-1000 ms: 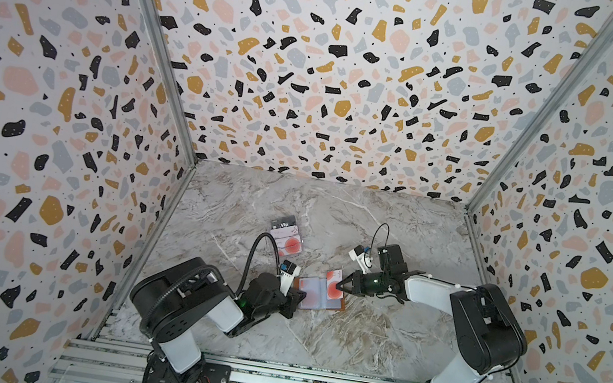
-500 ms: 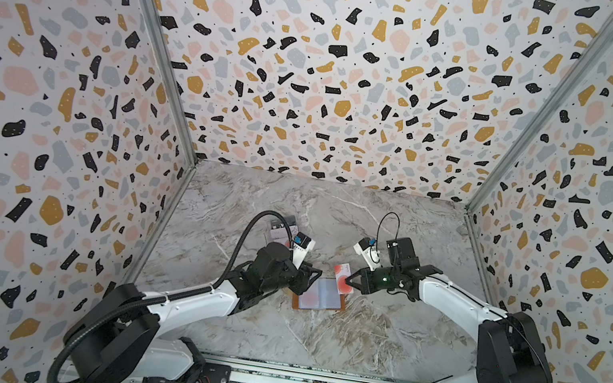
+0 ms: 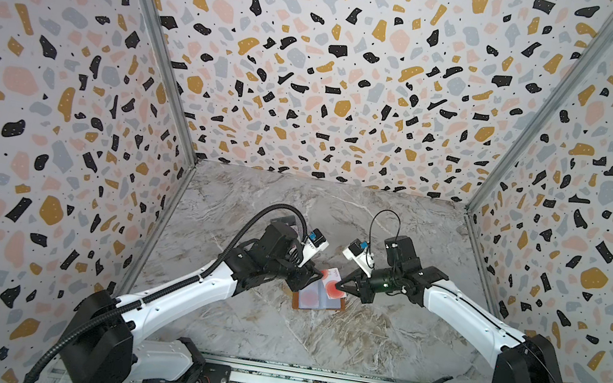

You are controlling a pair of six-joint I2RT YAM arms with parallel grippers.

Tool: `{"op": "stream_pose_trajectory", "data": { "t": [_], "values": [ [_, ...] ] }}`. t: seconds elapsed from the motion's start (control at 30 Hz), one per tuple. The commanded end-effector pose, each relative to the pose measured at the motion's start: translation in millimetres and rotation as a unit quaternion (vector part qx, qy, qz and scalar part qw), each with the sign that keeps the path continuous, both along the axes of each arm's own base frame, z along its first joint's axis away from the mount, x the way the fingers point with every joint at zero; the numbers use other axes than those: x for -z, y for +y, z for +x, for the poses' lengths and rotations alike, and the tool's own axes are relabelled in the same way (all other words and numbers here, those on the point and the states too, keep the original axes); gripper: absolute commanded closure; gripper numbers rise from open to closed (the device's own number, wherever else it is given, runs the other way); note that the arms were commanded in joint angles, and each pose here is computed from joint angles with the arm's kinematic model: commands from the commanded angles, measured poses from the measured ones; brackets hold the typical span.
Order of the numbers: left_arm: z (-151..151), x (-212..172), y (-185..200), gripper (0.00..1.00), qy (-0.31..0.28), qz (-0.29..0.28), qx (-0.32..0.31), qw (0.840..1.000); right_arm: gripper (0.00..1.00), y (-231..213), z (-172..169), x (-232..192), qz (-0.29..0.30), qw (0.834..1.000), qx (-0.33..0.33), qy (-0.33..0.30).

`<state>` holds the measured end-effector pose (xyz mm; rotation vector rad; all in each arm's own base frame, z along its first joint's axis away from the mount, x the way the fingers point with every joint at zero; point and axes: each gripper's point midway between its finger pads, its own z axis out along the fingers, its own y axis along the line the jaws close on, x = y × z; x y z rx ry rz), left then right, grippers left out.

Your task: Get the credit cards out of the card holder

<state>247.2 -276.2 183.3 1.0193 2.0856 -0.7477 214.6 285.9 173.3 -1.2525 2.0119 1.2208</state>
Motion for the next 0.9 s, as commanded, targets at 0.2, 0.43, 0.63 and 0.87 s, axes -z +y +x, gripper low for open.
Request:
{"op": "stream_pose_trajectory", "data": {
  "t": [0.2, 0.43, 0.63, 0.87],
  "values": [
    [-21.8, -21.2, -4.3, 0.60, -0.002, -0.008, 0.091, 0.996, 1.00, 15.3, -24.4, -18.6, 0.020, 0.995, -0.080, -0.055],
    [-39.8, -23.5, -10.7, 0.75, 0.020, -0.035, 0.143, 0.989, 1.00, 17.1, -24.1, -21.2, 0.022, 0.993, -0.089, -0.071],
    [-50.2, -22.6, -13.8, 0.84, 0.042, -0.049, 0.176, 0.982, 1.00, 16.3, -24.1, -23.3, 0.028, 0.992, -0.088, -0.084],
    [-52.3, -33.9, -18.8, 0.98, 0.044, -0.084, 0.189, 0.977, 1.00, 16.6, -18.4, -24.1, 0.028, 0.992, -0.075, -0.095]
  ]
}}
